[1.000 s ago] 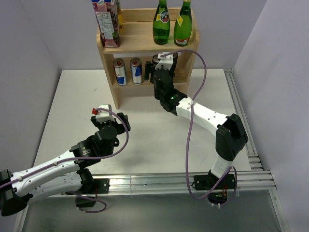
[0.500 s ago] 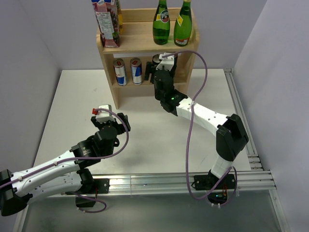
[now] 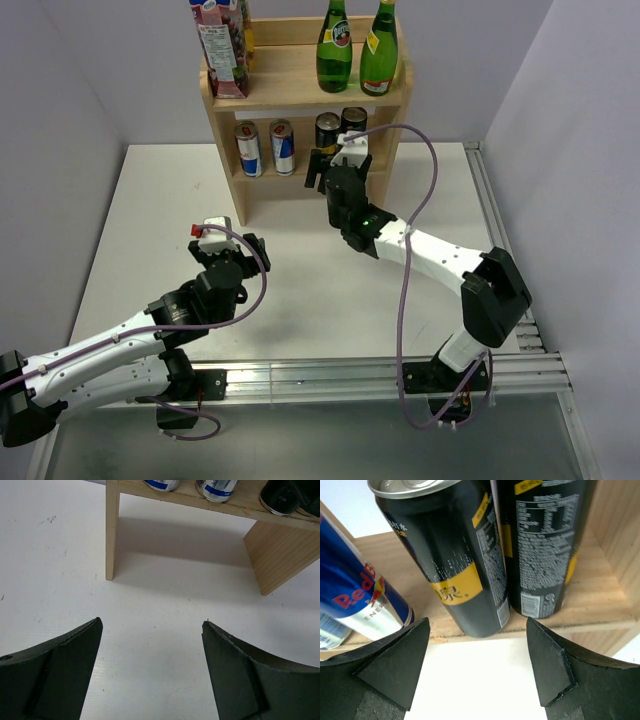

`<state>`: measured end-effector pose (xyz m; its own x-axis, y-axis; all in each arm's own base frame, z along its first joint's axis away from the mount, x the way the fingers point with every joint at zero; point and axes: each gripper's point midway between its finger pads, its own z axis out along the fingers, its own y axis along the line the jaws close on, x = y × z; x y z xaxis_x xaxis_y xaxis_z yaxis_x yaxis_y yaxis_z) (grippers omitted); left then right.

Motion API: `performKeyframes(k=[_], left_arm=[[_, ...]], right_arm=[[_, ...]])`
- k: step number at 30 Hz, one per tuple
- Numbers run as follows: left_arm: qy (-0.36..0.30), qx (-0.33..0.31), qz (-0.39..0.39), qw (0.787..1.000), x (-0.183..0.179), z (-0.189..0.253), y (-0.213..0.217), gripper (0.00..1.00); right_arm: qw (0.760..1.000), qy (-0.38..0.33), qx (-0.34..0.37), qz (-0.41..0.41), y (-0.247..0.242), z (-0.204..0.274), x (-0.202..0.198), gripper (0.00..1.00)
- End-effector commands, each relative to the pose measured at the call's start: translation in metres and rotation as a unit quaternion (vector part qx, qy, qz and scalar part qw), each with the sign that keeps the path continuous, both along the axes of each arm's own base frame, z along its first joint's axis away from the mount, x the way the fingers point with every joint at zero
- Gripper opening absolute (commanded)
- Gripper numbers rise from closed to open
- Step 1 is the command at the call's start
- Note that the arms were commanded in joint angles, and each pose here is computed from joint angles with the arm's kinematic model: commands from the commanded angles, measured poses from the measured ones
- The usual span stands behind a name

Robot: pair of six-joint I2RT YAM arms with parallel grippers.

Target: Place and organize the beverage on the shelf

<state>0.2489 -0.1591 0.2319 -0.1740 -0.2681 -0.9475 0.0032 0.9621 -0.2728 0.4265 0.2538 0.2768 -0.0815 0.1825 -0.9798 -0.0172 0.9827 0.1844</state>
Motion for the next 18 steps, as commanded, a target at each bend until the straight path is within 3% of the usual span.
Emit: performKeyframes(k=[1, 7, 9, 10, 18], left_arm=[[-0.01, -0.022, 0.007, 1.0, 0.002, 0.007, -0.001, 0.87], [-0.016, -0.022, 0.006, 1.0, 0.001, 0.022, 0.001, 0.88], [-0.023, -0.036, -0.009, 0.999, -0.002, 0.037, -0.002, 0.91], [-0.023, -0.038, -0.017, 0.999, -0.003, 0.041, -0.003, 0.99], [-0.044, -0.066, -0.031, 0.996, -0.006, 0.085, -0.004, 0.99]], right_arm=[[0.998, -0.032, 0.05, -0.012, -0.009, 0.034, -0.015, 0.85], [0.998, -0.018, 0.055, -0.002, -0.023, 0.035, -0.07, 0.84], [0.998, 0.0, 0.064, 0.016, -0.034, 0.036, -0.095, 0.86], [0.997, 0.006, 0.066, 0.026, -0.037, 0.037, -0.104, 0.93], [0.992, 0.005, 0.119, 0.049, -0.107, 0.056, -0.192, 1.0]])
